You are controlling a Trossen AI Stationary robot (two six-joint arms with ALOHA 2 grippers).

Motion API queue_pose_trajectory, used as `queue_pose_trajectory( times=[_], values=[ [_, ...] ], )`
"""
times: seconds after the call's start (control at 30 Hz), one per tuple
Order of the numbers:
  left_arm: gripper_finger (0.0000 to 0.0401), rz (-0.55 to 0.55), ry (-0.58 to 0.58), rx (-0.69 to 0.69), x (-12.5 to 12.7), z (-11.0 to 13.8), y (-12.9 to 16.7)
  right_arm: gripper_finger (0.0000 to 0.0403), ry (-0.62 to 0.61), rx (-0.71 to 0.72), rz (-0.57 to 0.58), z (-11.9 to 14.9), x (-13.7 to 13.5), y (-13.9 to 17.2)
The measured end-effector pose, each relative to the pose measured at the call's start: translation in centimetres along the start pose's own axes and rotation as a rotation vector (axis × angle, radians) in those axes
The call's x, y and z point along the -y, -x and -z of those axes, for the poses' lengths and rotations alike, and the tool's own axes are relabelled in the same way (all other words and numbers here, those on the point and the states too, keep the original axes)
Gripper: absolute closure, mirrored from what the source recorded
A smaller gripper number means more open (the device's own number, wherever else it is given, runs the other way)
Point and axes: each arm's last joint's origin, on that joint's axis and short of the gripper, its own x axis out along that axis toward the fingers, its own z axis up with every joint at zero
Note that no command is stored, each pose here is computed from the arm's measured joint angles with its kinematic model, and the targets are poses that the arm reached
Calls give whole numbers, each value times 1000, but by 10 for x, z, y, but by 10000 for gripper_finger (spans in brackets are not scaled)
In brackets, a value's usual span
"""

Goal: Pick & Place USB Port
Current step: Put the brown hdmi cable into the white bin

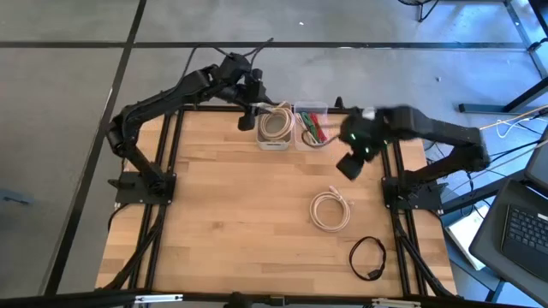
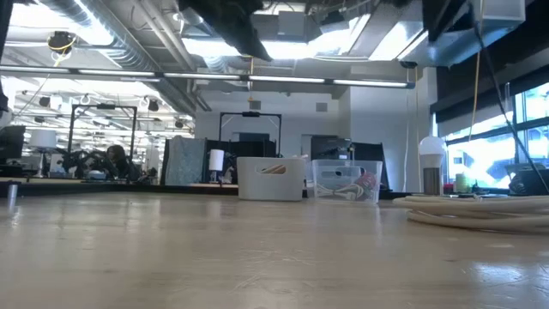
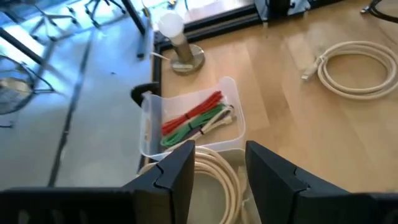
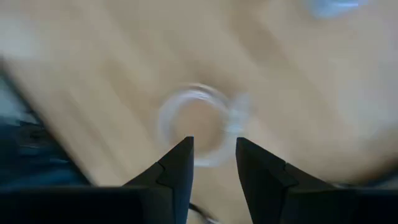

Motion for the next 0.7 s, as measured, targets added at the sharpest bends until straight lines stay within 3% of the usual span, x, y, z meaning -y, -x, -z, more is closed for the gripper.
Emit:
queue_pose_trajectory(
  times=[0.07, 0.2, 0.33, 0.5, 0.7],
  values=[
    [265, -28, 3, 1, 0, -2, 6, 280, -47, 45, -51, 15, -12, -4],
    [268, -46, 22, -4, -1, -1, 9, 280, -200, 107, 33, 51, -20, -25],
    [273, -51, -11, -8, -3, -1, 9, 280, -286, 152, 57, 71, -27, -63],
    [276, -75, -47, 19, -5, -3, 7, 272, -257, 55, 49, 78, -28, -117],
    [274, -87, -54, 36, -6, -5, 7, 205, -239, -43, 57, 80, -19, -157]
  ],
)
